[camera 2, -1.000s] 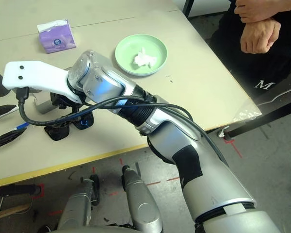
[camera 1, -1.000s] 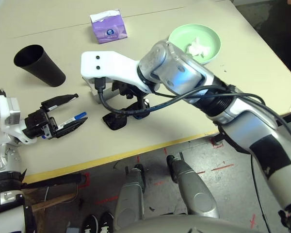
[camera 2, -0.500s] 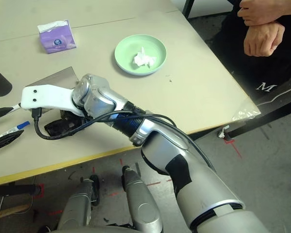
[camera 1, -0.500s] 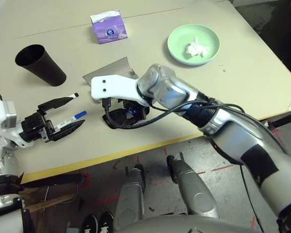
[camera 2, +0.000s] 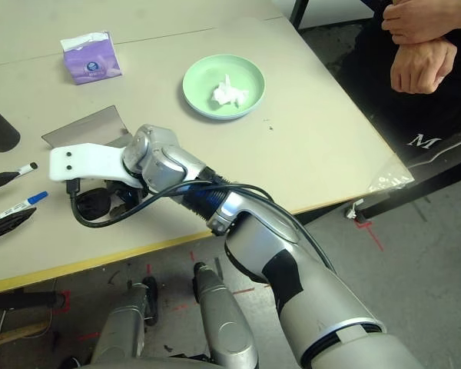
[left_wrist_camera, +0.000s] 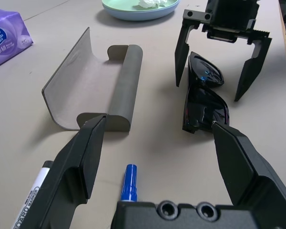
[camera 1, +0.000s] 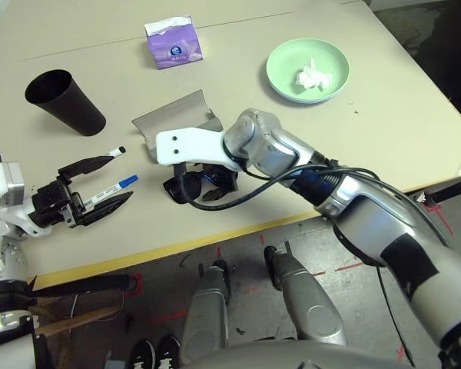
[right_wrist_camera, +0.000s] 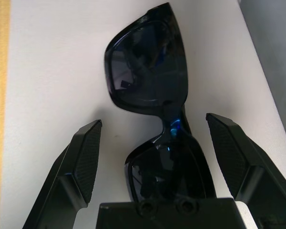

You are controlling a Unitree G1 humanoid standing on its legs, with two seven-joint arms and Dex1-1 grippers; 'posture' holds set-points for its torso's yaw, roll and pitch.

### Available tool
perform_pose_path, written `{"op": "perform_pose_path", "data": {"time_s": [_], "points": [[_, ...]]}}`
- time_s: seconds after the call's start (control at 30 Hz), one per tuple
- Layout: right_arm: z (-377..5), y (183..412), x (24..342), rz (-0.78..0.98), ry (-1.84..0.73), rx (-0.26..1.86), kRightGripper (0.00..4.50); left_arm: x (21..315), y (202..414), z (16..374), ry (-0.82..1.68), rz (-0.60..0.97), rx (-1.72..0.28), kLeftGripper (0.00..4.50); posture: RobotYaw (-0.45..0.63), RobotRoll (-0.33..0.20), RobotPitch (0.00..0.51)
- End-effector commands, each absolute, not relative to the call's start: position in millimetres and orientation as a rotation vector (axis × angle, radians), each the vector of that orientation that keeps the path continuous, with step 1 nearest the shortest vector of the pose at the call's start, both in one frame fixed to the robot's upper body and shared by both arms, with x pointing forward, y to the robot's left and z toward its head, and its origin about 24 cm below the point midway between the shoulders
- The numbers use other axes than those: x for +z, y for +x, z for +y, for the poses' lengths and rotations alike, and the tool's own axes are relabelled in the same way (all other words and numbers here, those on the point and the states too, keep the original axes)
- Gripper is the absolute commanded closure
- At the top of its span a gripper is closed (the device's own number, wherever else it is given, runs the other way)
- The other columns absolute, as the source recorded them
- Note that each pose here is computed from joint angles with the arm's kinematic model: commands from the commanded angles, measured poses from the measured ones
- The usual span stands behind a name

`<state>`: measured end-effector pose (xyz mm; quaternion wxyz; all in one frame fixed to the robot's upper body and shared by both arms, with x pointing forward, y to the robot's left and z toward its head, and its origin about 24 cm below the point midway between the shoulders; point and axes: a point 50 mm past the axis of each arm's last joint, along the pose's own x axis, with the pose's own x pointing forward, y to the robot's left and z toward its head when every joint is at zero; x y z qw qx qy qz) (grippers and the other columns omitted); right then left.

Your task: Organize and tidy the items on the table.

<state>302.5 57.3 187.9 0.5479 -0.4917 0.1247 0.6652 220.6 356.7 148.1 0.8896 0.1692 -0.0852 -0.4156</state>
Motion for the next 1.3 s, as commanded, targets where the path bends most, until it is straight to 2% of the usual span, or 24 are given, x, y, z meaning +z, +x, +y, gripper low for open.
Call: {"op": "perform_pose_path", "data": {"time_s": [0.03,0.53,0.63,0.9,1.0,1.03,1.3], "points": [[60.2,296.2,185.7,0.276,-1.191,1.612,0.04,145.4,218.4,357.0,0.351,-0.169,-0.867,0.00,-0.16,0.000,0.288],[67.6,294.3,190.0,0.230,-1.194,1.621,0.04,143.0,216.2,357.8,0.346,-0.165,-0.859,0.00,-0.14,0.000,0.287],[68.3,293.3,190.4,0.227,-1.195,1.629,0.61,142.9,216.0,357.8,0.345,-0.165,-0.858,0.00,-0.14,0.000,0.288],[66.2,291.9,190.0,0.235,-1.196,1.643,3.48,142.5,216.3,356.7,0.343,-0.168,-0.862,0.00,-0.15,0.000,0.289],[65.0,290.7,190.7,0.237,-1.195,1.650,4.28,142.9,216.6,356.1,0.343,-0.171,-0.862,0.00,-0.15,0.000,0.288],[64.7,290.1,191.3,0.238,-1.194,1.653,4.46,143.2,216.7,355.9,0.344,-0.172,-0.862,0.00,-0.15,0.000,0.287],[62.2,287.3,192.1,0.247,-1.192,1.670,4.49,145.0,217.5,353.9,0.346,-0.179,-0.863,0.00,-0.15,0.000,0.291]]}}
